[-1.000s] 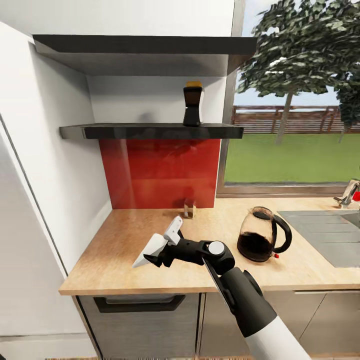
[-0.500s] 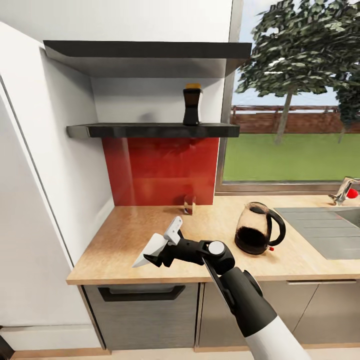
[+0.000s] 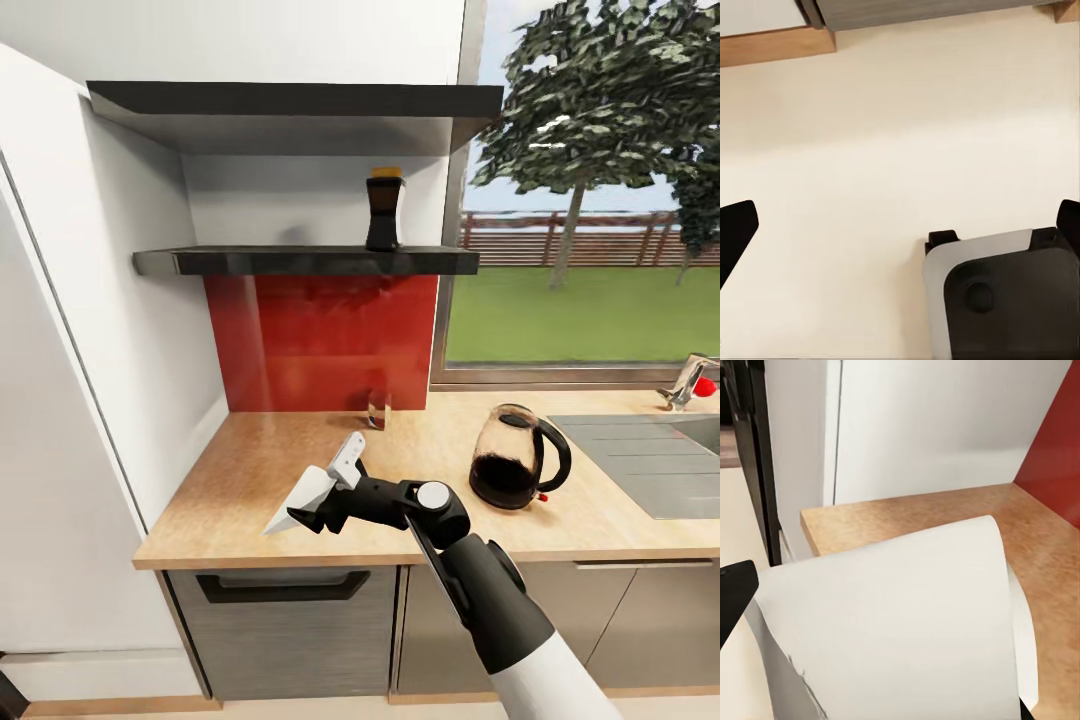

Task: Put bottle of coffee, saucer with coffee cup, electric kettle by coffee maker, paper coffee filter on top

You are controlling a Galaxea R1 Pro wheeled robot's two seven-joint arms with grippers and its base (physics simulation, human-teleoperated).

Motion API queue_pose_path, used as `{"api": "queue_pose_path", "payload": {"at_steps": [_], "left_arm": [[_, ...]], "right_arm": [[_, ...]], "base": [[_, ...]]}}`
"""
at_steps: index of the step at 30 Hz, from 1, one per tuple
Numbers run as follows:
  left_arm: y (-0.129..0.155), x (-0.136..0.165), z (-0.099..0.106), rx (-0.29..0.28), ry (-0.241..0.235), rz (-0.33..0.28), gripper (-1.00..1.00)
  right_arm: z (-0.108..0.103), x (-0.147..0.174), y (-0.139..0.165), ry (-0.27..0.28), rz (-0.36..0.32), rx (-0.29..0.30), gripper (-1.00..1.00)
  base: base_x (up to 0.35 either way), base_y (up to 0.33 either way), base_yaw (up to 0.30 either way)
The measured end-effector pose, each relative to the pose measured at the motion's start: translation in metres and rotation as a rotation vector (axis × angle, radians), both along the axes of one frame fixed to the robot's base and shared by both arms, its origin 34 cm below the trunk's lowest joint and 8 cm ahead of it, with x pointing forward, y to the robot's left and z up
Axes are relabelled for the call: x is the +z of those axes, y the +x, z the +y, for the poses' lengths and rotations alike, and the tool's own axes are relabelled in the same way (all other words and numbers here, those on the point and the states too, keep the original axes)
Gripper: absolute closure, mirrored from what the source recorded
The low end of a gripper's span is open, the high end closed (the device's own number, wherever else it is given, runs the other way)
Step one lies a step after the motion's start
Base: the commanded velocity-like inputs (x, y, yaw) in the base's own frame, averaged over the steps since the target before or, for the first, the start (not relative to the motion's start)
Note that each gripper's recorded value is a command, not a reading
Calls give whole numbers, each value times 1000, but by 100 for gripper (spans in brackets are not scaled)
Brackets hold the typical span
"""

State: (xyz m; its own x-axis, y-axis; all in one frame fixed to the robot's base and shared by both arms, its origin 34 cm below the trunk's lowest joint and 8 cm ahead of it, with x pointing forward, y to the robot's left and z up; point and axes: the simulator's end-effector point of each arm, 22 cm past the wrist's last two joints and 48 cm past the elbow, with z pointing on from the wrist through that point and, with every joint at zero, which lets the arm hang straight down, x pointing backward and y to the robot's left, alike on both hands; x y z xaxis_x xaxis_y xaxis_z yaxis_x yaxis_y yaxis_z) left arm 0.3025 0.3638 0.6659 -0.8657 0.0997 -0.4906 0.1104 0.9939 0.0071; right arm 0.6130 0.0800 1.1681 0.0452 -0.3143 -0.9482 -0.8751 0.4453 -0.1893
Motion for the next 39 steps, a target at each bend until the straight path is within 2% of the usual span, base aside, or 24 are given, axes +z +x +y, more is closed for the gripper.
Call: {"api": "queue_pose_path", "payload": {"at_steps": [23, 29, 33, 34, 39], "left_arm": [[3, 0, -7, -4, -9, -7, -100], [4, 1, -6, -6, -7, -15, -100], [32, 13, -11, -18, -10, -91, -100], [52, 22, -13, -27, -9, -138, -100], [74, 35, -14, -36, -7, -193, -100]], "right_arm": [[1, 1, -1, 2, -2, 3, 100], [0, 1, -1, 1, -4, 2, 100], [-2, -1, 1, -5, -3, -2, 100], [-6, -3, 2, -12, -4, -6, 100], [-9, -5, 3, -16, -4, -9, 100]], "base": [[-2, 1, -238], [-87, 144, -269], [-5, 16, -269], [-1, 4, -269], [0, 1, -269]]}}
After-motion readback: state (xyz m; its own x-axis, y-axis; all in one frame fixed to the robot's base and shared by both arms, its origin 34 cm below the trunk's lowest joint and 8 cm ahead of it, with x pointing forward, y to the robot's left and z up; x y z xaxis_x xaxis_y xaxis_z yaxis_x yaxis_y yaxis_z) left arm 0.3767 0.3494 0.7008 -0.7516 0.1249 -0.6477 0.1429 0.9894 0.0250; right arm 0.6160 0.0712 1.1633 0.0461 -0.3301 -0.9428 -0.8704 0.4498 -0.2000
